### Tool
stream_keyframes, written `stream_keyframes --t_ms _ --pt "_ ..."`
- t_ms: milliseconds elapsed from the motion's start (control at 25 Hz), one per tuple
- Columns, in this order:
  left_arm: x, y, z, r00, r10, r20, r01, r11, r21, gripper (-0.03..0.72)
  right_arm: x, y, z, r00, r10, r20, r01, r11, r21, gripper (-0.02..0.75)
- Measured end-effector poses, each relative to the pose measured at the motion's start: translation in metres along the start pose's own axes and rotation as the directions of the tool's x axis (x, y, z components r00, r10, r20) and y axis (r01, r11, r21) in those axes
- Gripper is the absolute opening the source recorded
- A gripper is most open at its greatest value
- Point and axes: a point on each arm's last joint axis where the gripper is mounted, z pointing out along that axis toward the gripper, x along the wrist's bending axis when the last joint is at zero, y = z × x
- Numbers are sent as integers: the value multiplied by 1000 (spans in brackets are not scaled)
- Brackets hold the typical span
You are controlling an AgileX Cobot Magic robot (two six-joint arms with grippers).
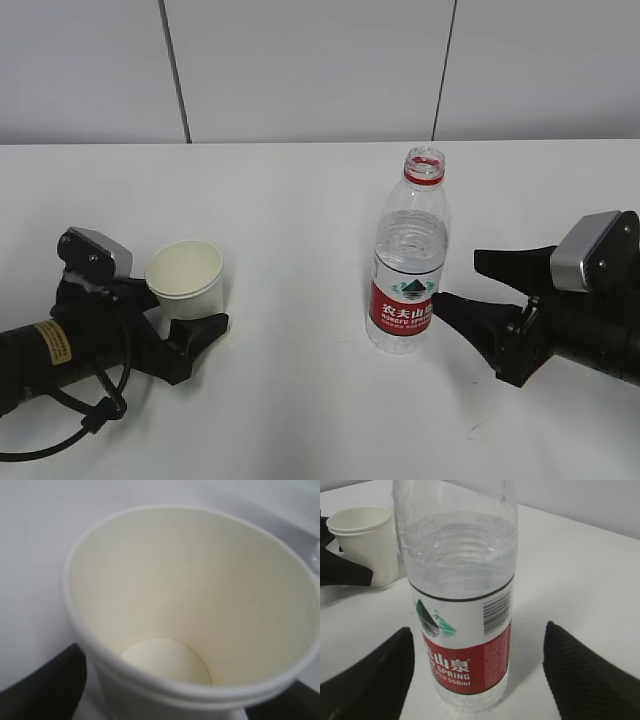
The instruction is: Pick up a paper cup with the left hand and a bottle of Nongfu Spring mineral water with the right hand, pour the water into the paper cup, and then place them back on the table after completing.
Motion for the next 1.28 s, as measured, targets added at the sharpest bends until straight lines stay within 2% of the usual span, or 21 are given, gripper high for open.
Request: stream_keyframes --t_ms 320,560,720,880,1080,1280 --pt "-2 0 0 1000 8 18 -8 1000 4 445 0 0 0 1000 27 -2 -27 1000 0 594" --pt "-2 0 0 1000 12 26 -13 1000 5 439 0 0 0 999 39 -4 -39 999 0 594" --pt "-4 3 -1 999 27 45 -27 1000 -3 438 5 -1 0 998 -31 -60 32 999 7 594" --pt "-5 5 -1 998 32 46 -32 999 -10 438 8 -11 3 995 -28 -93 31 999 32 594" --pt "-5 8 -2 998 39 46 -38 999 -20 438 -1 -20 17 994 -23 -107 28 999 44 650" --pt "-5 8 -2 998 39 46 -38 999 -20 438 -10 -22 29 994 -35 -106 39 999 33 661"
